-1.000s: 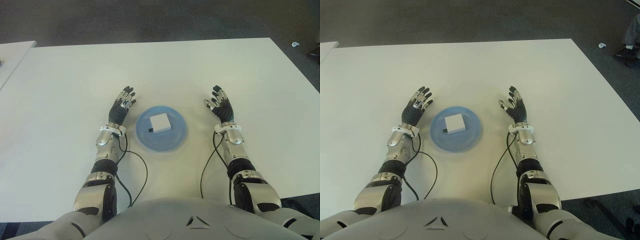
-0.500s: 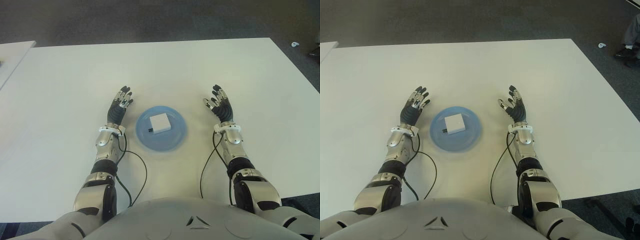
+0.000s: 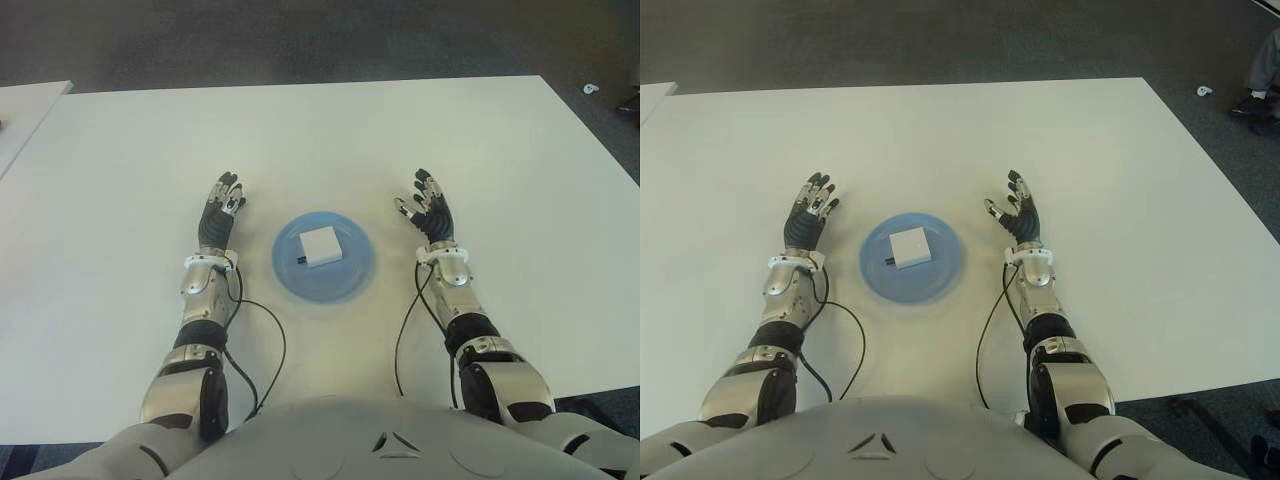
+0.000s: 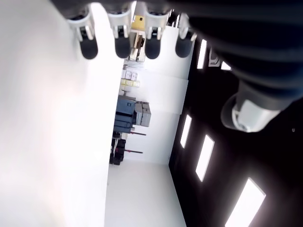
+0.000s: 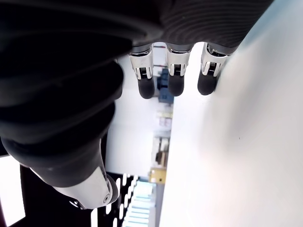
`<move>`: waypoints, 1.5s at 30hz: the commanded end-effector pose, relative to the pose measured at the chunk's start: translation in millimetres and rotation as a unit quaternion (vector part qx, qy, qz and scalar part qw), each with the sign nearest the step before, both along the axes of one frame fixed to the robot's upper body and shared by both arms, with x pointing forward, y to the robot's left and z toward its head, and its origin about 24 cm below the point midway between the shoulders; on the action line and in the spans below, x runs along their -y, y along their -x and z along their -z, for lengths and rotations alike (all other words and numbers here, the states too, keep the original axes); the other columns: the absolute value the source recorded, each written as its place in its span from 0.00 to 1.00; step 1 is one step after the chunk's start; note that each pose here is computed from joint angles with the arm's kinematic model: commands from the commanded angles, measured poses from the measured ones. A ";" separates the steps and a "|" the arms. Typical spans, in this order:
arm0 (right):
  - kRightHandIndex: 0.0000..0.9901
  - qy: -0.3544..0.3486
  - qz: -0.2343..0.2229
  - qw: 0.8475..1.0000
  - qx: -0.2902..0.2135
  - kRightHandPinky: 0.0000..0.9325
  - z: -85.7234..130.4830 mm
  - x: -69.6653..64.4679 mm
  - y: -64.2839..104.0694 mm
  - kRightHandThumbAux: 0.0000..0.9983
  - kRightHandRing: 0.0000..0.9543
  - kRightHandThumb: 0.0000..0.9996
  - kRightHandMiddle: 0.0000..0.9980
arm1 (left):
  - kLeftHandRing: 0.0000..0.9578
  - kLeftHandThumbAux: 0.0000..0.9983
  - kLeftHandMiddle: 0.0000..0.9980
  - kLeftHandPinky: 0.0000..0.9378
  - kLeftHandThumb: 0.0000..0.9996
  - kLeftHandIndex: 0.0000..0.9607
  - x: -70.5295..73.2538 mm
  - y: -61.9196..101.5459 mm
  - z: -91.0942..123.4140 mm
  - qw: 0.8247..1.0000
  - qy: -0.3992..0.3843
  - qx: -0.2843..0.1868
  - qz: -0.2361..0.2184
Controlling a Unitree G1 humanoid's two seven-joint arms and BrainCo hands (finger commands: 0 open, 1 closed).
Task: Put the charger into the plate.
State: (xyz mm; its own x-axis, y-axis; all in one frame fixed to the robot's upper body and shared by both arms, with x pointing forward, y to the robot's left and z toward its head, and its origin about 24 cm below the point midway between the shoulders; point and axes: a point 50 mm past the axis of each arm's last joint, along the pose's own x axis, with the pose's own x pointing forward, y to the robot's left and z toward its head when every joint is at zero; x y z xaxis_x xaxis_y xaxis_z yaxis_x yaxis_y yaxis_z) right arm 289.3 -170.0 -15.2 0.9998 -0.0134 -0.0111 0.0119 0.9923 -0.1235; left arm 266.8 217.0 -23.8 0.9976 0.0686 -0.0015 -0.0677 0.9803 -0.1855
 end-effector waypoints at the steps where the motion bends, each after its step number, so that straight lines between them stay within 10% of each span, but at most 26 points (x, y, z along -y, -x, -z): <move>1: 0.00 -0.004 0.004 0.997 -0.080 0.01 28.7 -6.5 18.6 0.82 0.00 0.00 0.00 | 0.00 0.53 0.01 0.02 0.02 0.00 -5.3 9.4 14.0 0.999 -0.001 -0.038 -0.018; 45: 0.00 0.005 -0.009 0.994 -0.112 0.00 26.3 -19.1 17.8 0.72 0.00 0.10 0.00 | 0.00 0.53 0.00 0.01 0.02 0.00 -17.2 6.9 17.4 0.997 -0.027 -0.062 -0.027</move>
